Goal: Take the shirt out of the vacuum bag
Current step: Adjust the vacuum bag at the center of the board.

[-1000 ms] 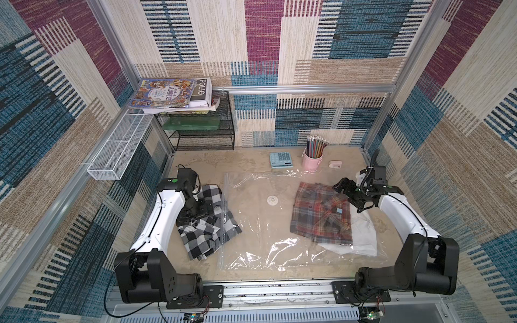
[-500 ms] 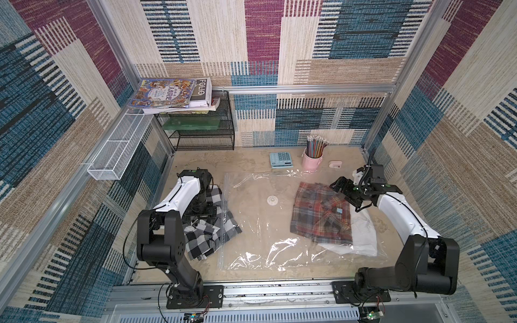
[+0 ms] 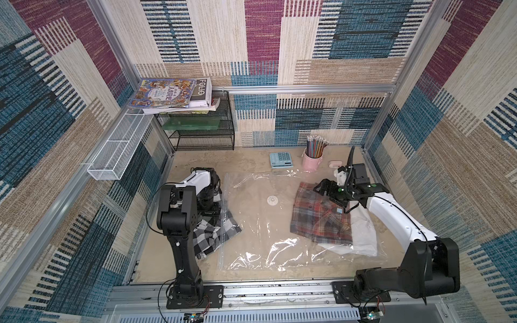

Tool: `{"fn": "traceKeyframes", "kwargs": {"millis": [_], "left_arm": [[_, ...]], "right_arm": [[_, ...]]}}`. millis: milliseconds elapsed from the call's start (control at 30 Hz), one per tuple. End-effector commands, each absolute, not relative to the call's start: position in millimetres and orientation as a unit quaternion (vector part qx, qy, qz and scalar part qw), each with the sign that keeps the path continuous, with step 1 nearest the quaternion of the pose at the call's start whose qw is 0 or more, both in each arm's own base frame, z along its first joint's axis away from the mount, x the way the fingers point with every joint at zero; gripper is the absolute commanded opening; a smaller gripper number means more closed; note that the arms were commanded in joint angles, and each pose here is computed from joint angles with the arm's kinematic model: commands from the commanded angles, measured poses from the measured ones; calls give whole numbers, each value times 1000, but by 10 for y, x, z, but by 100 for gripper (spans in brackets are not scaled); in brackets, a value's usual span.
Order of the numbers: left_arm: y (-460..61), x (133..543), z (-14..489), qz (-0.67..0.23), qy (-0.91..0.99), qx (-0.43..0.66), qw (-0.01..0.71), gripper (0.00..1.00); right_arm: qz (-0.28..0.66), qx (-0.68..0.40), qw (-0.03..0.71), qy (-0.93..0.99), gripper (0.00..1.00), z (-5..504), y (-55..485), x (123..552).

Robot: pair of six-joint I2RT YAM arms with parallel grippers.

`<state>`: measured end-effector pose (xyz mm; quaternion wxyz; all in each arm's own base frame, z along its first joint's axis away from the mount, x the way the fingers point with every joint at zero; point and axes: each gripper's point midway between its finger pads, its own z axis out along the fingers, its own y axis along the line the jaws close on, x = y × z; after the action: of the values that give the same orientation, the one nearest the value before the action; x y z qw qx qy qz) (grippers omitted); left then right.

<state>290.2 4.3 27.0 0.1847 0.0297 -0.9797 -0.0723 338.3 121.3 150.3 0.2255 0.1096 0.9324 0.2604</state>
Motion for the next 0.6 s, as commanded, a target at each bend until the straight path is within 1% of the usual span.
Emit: {"fn": "traceKeyframes", "kwargs": {"millis": [0, 133, 300, 367, 467, 567], "left_arm": [[91, 3114, 138, -66, -983, 45, 163, 80], [144, 3195, 139, -46, -984, 70, 157, 78], [128, 3093, 67, -27, -982, 80, 166, 78], [137, 3061, 50, -21, -982, 90, 166, 78], [156, 3026, 49, -8, -981, 107, 164, 78], [197, 3020, 74, 8, -979, 127, 161, 78]], "right_arm": [[279, 81, 219, 932, 96, 1544, 1578, 3344], [303, -7, 205, 931, 96, 1661, 2354, 3325], [325, -125, 185, 919, 96, 1846, 3636, 3434], [314, -165, 175, 918, 96, 1850, 4065, 3483], [291, -183, 148, 927, 97, 1712, 4462, 3577], [306, -198, 134, 922, 98, 1622, 4781, 3574]]}}
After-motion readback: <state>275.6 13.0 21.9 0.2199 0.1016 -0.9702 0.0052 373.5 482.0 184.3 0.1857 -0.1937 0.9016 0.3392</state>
